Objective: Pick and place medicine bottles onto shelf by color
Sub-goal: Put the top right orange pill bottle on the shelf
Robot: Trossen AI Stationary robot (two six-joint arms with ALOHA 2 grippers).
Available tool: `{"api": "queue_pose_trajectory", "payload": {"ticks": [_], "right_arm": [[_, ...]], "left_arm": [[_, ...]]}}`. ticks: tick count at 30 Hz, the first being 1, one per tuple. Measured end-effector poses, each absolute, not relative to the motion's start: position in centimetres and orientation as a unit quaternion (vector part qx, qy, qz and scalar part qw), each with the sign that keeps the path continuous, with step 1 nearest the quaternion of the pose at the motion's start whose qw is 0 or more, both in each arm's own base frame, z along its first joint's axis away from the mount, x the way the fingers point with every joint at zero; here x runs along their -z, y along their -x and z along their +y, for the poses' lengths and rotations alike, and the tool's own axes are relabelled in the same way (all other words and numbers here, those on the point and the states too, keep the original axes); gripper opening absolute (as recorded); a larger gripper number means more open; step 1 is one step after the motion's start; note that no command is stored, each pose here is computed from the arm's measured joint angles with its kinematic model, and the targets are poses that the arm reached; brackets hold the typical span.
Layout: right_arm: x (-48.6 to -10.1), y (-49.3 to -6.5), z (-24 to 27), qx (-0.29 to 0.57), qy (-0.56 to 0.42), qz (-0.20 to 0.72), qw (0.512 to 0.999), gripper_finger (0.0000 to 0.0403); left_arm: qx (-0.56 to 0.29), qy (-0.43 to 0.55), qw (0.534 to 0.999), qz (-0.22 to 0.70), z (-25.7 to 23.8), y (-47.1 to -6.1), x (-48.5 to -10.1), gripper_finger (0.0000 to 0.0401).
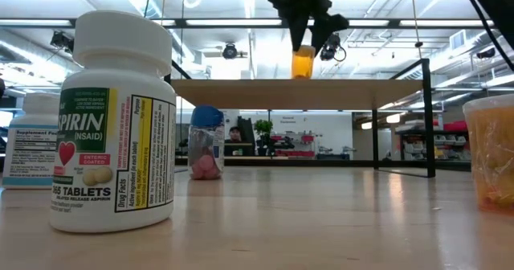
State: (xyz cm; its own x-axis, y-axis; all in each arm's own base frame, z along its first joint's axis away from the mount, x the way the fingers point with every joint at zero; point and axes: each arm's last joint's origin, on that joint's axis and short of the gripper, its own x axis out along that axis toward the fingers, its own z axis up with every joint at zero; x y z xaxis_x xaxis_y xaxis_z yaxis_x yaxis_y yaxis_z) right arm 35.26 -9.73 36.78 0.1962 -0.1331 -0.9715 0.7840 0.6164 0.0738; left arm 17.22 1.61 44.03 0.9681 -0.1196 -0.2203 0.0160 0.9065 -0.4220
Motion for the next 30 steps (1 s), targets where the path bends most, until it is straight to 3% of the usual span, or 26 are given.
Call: {"api": "queue_pose_trajectory", "payload": {"ticks": [17, 30], "right_arm": [[-39.5, -31.8, -11.0, 0.246, -0.179, 0.561, 0.77, 0.0232], [-37.8, -27.4, -10.8, 0.196, -0.102, 0.625, 0.749, 0.0232]], "left_arm": [[0.026, 0.225, 0.961, 0.159, 1.6, -17.0, -43.3, 0.0172], [0.013, 0.227, 0.961, 0.156, 1.7, -17.0, -43.3, 0.0173]]}}
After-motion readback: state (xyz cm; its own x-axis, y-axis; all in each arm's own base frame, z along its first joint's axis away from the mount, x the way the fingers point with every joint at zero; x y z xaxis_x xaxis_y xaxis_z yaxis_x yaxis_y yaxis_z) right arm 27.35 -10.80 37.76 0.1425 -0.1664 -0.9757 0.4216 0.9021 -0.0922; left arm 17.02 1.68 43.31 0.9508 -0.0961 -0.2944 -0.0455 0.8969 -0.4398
